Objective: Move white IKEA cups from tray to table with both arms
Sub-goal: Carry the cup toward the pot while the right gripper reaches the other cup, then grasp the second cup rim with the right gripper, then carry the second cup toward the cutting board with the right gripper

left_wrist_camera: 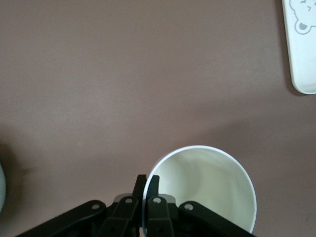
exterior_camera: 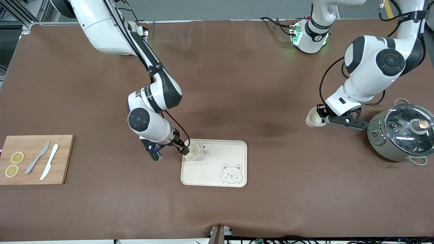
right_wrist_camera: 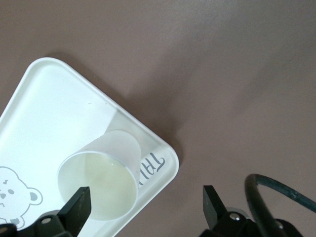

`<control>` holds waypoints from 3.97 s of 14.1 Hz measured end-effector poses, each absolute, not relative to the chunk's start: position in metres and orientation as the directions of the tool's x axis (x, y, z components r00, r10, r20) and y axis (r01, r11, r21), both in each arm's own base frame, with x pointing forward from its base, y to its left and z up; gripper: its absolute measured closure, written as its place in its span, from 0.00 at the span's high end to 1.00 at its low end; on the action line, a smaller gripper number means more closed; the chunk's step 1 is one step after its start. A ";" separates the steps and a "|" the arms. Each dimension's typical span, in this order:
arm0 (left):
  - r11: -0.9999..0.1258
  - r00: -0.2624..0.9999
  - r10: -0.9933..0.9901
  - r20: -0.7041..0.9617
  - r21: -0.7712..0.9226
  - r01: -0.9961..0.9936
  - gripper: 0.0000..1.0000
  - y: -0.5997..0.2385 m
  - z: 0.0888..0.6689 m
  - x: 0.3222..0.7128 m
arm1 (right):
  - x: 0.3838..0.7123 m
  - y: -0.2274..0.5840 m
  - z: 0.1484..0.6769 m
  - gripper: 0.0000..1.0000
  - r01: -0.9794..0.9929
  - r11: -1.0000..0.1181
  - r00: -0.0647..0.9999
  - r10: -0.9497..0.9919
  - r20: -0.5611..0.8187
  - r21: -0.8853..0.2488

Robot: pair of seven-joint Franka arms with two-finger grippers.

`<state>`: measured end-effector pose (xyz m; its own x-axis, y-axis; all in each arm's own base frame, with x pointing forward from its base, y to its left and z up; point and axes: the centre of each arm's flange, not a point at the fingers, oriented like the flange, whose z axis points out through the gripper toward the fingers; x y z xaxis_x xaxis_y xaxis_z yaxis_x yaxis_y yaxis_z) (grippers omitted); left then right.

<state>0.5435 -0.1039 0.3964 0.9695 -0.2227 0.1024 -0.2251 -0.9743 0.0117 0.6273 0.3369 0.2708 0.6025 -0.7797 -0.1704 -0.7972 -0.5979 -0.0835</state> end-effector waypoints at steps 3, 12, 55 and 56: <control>-0.975 0.964 -0.219 0.149 0.008 -0.223 0.04 -0.100 0.363 0.527 | 0.624 0.344 0.261 1.00 -0.795 -0.601 0.605 -0.778 -0.170 -0.078; -0.968 0.949 -0.238 0.206 0.031 -0.250 0.04 -0.079 0.314 0.506 | 0.624 0.351 0.241 0.59 -0.794 -0.599 0.607 -0.779 -0.159 -0.099; -0.971 0.948 -0.217 0.234 0.049 -0.235 0.04 -0.085 0.220 0.503 | 0.608 -0.053 0.281 0.02 -0.103 -0.995 0.974 -0.099 -0.206 -0.012; -0.971 0.948 -0.216 0.235 0.051 -0.234 0.04 -0.086 0.220 0.504 | 0.605 -0.064 0.276 0.02 -0.084 -0.996 0.978 -0.080 -0.192 -0.011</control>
